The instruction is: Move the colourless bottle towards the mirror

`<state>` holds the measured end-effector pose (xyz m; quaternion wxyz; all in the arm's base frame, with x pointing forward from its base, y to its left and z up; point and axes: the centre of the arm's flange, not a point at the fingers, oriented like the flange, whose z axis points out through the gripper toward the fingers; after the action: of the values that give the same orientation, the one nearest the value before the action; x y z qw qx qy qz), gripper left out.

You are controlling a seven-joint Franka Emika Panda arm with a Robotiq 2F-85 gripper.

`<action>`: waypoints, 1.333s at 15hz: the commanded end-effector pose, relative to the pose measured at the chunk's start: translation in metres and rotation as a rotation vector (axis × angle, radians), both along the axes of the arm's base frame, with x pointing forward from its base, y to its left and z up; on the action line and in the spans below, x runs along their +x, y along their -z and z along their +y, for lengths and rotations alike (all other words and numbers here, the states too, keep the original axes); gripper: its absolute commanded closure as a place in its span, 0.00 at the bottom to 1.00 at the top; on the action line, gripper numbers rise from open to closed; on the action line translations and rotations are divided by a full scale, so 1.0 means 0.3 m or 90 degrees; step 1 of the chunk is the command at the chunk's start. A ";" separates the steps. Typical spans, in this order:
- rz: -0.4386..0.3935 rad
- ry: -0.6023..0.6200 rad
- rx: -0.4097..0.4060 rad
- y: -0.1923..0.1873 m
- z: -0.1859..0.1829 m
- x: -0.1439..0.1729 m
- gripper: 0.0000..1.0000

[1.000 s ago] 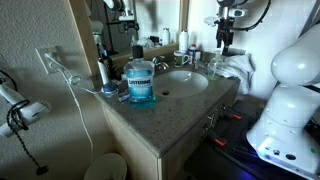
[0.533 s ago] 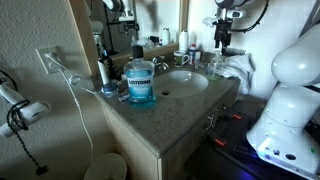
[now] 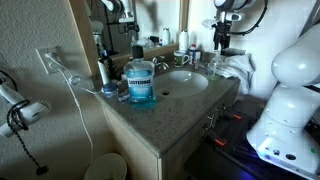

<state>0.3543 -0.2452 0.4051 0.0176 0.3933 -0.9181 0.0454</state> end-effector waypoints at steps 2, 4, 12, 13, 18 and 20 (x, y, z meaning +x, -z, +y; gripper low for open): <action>-0.020 0.018 -0.002 0.020 0.006 0.010 0.34; -0.022 0.018 -0.003 0.018 0.003 0.011 0.51; -0.023 0.018 -0.006 0.007 -0.001 0.009 0.93; -0.023 0.016 -0.007 0.004 0.001 0.011 0.93; -0.030 -0.017 -0.019 -0.065 0.042 0.053 0.93; -0.037 -0.041 -0.031 -0.116 0.070 0.086 0.93</action>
<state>0.3679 -0.2366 0.4156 0.0089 0.4076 -0.9110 0.0616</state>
